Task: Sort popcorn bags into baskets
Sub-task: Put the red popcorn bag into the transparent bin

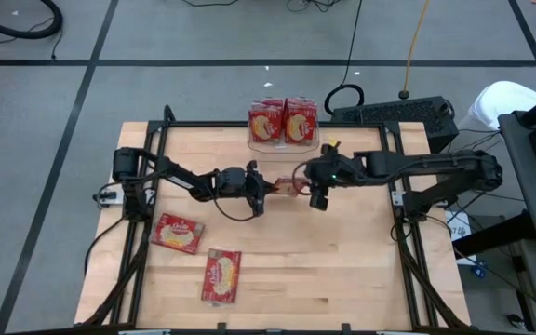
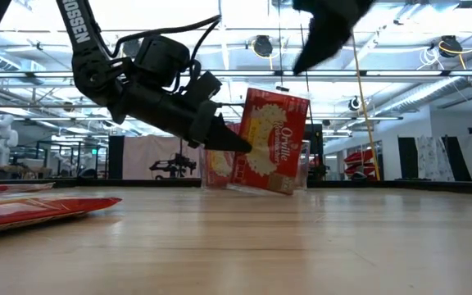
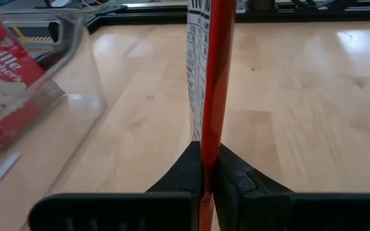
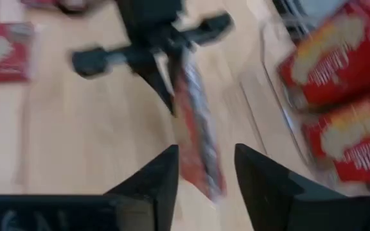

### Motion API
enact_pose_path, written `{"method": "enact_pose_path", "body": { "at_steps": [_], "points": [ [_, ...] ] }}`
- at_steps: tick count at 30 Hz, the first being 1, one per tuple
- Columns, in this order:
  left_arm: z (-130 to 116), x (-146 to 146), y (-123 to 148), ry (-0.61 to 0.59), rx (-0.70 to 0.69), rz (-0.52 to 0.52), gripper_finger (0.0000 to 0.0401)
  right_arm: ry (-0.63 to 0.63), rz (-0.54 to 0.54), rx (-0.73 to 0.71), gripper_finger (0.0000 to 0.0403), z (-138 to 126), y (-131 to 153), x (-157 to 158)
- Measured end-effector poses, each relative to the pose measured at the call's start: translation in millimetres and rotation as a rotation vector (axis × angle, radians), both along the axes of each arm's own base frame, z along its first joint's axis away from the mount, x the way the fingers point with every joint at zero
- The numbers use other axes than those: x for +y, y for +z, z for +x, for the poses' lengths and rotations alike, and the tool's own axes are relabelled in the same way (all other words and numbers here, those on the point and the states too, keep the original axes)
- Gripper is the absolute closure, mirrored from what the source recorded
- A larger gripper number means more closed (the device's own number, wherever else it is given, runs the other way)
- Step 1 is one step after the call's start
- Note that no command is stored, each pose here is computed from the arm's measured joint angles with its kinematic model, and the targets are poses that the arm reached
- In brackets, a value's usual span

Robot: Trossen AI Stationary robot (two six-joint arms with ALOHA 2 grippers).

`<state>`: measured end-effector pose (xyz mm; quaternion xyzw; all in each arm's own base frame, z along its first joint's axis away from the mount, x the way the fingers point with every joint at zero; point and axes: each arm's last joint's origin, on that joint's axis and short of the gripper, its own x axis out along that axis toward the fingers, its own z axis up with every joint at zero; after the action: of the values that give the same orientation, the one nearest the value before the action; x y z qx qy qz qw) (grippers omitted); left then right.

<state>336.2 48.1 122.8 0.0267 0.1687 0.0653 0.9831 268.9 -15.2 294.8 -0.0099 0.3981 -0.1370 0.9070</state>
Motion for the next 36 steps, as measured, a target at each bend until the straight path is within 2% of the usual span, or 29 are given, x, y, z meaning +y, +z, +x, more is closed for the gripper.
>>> {"method": "enact_pose_path", "body": {
  "at_steps": [4, 7, 10, 14, 20, 26, 29, 33, 36],
  "points": [
    [-0.3, 1.3, -0.1, 0.004, 0.0, -0.001, 0.037, 0.078, -0.058, 0.022, 0.0226, 24.7, 18.1, 1.2],
    [-0.2, 0.8, -0.1, 0.002, 0.0, -0.002, 0.0371, 0.105, -0.087, 0.052, 0.0204, 45.7, 20.5, -1.4],
    [-0.4, 0.9, -0.5, 0.002, 0.004, -0.005, 0.0379, 0.095, -0.081, 0.15, 0.0188, 60.8, 12.2, -4.7],
    [-0.6, 0.9, -1.1, 0.002, 0.012, -0.007, 0.038, 0.05, -0.07, 0.281, 0.0177, 65.9, -3.6, -12.0],
    [-0.7, 0.9, -1.0, 0.002, 0.013, -0.006, 0.0373, 0.055, -0.075, 0.358, 0.0182, 68.7, -16.3, -21.0],
    [-0.6, 0.9, -0.9, 0.0, 0.013, 0.0, 0.0378, 0.085, -0.041, 0.352, 0.023, 70.1, -21.3, -27.2],
    [-0.7, 1.2, -1.0, 0.001, 0.014, 0.005, 0.0372, 0.089, -0.043, 0.354, 0.0277, 69.9, -23.2, -29.7],
    [-0.6, 0.8, -0.9, -0.005, 0.015, 0.015, 0.0369, 0.143, 0.034, 0.338, 0.0344, 70.0, -23.7, -31.2],
    [-0.7, 0.8, -1.0, -0.003, 0.014, 0.011, 0.0367, 0.167, 0.045, 0.333, 0.0386, 70.3, -23.7, -31.6]
  ]
}}
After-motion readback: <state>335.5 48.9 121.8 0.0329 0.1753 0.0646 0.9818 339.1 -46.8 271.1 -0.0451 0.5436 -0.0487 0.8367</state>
